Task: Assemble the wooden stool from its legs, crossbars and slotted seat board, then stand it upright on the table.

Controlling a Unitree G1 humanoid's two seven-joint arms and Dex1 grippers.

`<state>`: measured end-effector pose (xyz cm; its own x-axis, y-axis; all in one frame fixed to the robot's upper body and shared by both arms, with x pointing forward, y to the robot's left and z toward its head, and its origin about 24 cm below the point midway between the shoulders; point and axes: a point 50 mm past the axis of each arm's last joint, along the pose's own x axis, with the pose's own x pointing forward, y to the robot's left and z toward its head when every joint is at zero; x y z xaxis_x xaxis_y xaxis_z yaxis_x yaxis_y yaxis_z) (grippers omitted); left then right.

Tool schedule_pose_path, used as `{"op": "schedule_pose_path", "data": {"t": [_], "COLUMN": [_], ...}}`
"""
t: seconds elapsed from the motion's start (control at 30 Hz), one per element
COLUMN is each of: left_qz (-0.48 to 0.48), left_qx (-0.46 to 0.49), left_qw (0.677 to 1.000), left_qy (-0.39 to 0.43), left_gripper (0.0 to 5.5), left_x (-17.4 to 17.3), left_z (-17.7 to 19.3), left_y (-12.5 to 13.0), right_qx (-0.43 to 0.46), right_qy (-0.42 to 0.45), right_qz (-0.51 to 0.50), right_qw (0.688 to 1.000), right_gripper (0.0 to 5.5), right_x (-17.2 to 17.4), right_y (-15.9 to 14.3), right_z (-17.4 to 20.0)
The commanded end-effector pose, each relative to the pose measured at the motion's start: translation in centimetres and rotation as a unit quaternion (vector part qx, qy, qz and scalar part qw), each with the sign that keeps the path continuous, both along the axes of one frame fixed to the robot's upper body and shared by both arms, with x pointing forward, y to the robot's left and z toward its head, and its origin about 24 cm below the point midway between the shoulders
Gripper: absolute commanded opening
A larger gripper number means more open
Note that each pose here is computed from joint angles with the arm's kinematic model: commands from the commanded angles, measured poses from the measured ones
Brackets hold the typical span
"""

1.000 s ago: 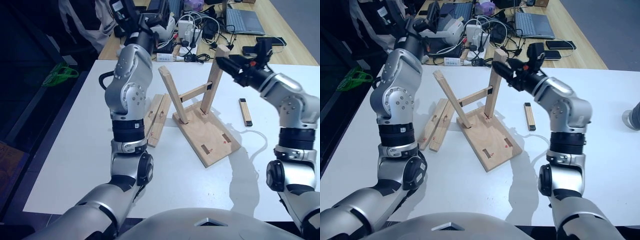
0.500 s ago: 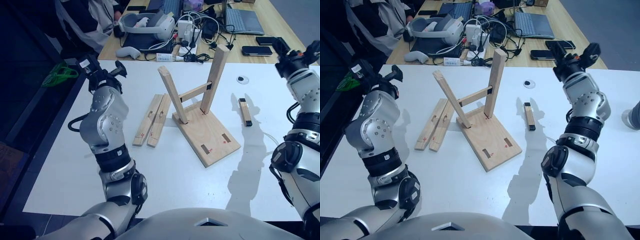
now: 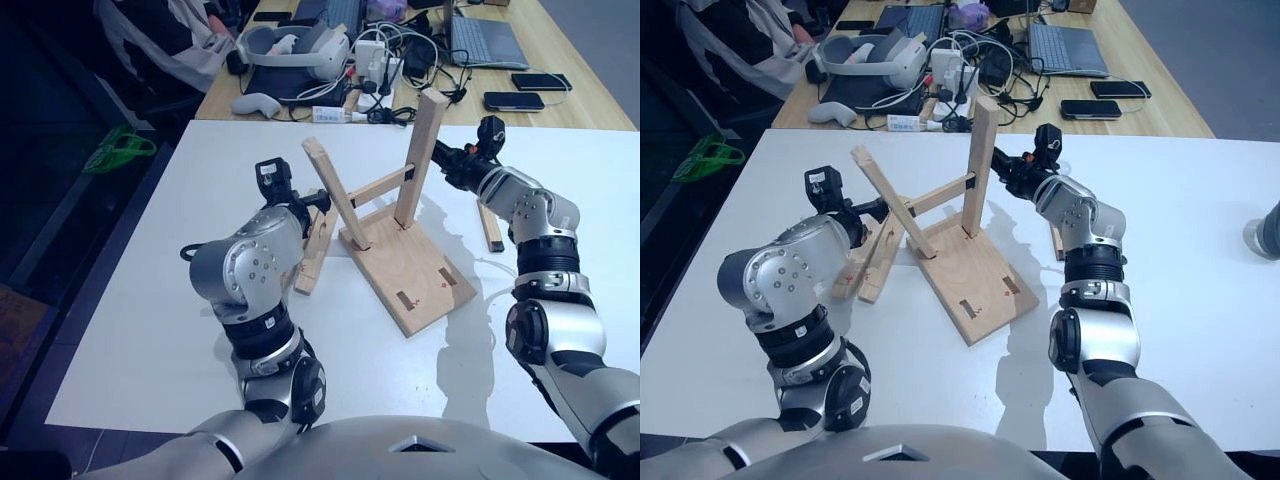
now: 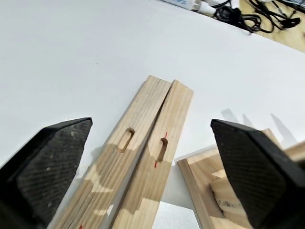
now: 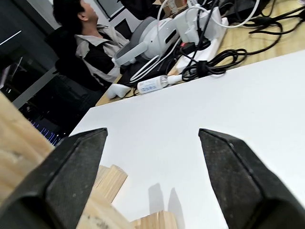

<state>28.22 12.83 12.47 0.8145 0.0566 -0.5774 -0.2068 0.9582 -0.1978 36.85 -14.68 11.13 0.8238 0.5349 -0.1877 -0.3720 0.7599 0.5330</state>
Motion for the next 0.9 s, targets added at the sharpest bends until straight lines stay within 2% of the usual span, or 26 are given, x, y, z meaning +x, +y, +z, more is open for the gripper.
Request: {"op": "schedule_pose_path", "data": {"t": [0.03, 0.23, 0.53, 0.9], "left_qz": [-0.040, -0.062, -0.164, -0.184], "left_qx": [-0.042, -0.026, 0.052, 0.032], "left_qw": [0.997, 0.996, 0.981, 0.980], "left_qy": [-0.041, -0.054, -0.084, -0.070], "left_gripper": [4.61, 4.61, 4.61, 4.61], "left_x": [1.3, 2.3, 3.9, 3.5], "left_z": [2.3, 2.6, 3.1, 1.8], "left_y": [-3.3, -4.0, -6.8, -7.2], "right_qx": [0.007, -0.019, -0.062, -0.064], "right_qy": [-0.004, 0.007, -0.002, -0.020], "right_qz": [0.035, 0.026, 0.051, 0.047], "right_qw": [0.999, 0.999, 0.997, 0.997], "right_gripper": [3.60, 3.60, 3.60, 3.60], "right_x": [-0.9, -1.9, -2.8, -2.5], "right_y": [1.1, 0.7, 2.7, 2.5], "right_z": [0.3, -0.6, -1.0, 0.3]}}
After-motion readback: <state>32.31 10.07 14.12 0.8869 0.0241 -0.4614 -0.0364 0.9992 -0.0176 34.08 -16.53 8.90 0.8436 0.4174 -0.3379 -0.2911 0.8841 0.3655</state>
